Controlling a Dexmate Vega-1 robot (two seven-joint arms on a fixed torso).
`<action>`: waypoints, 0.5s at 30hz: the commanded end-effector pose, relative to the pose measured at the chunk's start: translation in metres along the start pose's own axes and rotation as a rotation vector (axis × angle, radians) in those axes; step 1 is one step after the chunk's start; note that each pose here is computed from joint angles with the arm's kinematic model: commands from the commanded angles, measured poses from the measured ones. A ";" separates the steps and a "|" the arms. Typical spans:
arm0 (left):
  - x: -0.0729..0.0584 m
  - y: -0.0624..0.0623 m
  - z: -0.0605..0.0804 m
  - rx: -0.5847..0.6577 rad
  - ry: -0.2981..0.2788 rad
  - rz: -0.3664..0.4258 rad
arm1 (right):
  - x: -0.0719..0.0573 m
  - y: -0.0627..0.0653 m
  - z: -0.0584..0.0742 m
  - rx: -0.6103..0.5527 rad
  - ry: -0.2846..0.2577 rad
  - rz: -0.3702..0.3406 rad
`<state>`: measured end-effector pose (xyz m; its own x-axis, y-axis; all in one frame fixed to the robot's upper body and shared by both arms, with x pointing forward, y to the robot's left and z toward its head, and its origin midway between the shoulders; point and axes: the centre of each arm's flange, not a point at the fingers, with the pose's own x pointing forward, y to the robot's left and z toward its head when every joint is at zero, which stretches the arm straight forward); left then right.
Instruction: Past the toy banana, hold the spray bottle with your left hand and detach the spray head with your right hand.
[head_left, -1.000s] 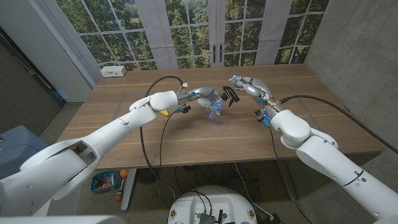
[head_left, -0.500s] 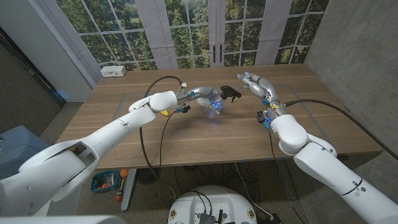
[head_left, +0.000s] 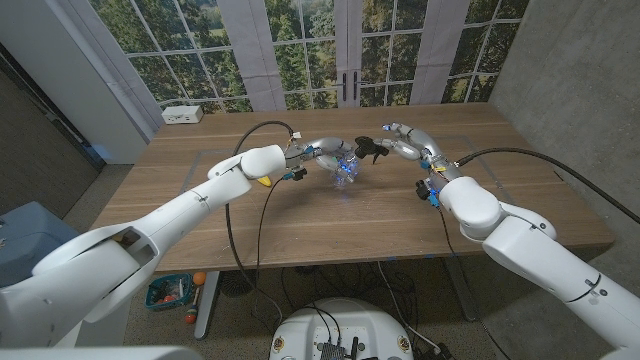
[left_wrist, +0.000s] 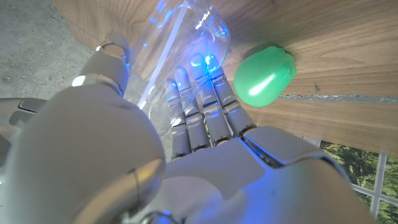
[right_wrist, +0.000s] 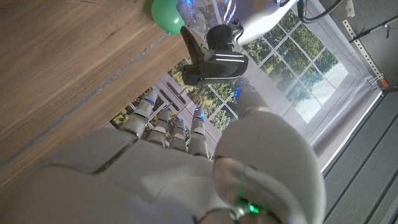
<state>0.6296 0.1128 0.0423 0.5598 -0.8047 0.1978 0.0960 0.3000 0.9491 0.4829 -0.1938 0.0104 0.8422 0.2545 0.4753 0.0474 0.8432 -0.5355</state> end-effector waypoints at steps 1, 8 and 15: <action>0.001 0.002 0.001 0.000 -0.009 0.000 | 0.010 0.000 0.005 -0.132 0.136 0.123; 0.001 0.001 0.002 -0.002 -0.022 -0.015 | 0.008 0.000 0.002 -0.129 0.071 -0.058; 0.001 -0.002 0.004 -0.004 -0.034 -0.029 | 0.004 0.005 0.000 -0.145 -0.008 -0.218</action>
<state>0.6289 0.1114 0.0433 0.5451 -0.8164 0.1907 0.1037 0.2914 0.9510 0.4884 -0.1905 0.0147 0.8710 0.1935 0.4515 0.1330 0.7920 -0.5959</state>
